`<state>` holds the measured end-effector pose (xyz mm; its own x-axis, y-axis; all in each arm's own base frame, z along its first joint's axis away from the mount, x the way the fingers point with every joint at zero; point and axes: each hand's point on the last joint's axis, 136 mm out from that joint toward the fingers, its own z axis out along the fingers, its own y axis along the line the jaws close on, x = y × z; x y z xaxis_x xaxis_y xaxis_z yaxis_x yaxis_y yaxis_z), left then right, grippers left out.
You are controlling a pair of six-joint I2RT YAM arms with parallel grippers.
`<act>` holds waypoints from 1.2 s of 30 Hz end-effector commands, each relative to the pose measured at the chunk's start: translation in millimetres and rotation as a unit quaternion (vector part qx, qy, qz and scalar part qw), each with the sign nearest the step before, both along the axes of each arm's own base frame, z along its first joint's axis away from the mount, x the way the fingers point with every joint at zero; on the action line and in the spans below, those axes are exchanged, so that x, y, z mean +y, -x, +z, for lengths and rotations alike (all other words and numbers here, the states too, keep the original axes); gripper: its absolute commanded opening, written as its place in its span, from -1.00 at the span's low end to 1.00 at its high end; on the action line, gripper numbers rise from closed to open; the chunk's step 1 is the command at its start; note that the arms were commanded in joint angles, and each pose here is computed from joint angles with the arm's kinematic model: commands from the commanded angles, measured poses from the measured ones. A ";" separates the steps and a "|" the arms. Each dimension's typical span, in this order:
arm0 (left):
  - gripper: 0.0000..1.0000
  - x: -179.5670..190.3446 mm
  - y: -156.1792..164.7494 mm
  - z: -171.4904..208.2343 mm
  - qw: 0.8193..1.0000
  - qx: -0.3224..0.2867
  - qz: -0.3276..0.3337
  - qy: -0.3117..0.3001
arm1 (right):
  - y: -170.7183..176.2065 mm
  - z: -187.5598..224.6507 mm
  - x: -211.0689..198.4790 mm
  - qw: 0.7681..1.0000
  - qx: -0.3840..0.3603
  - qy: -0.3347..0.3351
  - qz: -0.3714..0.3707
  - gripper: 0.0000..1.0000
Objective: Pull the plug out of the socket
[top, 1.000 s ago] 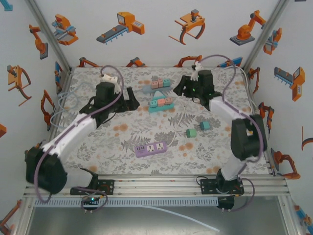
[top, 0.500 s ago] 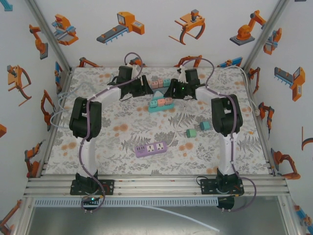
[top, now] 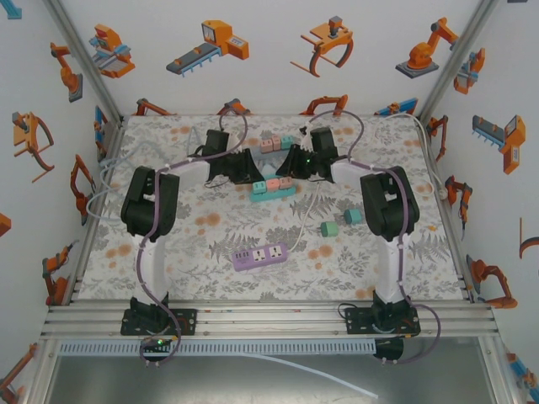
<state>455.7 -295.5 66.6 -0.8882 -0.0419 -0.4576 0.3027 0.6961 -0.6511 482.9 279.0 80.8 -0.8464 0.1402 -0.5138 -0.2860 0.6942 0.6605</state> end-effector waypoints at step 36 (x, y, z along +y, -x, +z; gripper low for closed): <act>0.06 62.4 139.0 75.3 0.991 -0.105 0.017 -0.083 | 173.3 127.7 19.0 0.902 -0.311 0.151 0.259 0.00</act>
<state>318.2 -235.9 117.8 -0.8237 -0.0272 -0.5664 0.3321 0.7864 -0.5208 334.0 286.4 205.3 -0.5192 -0.2258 -0.8243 -0.7065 0.6561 0.2653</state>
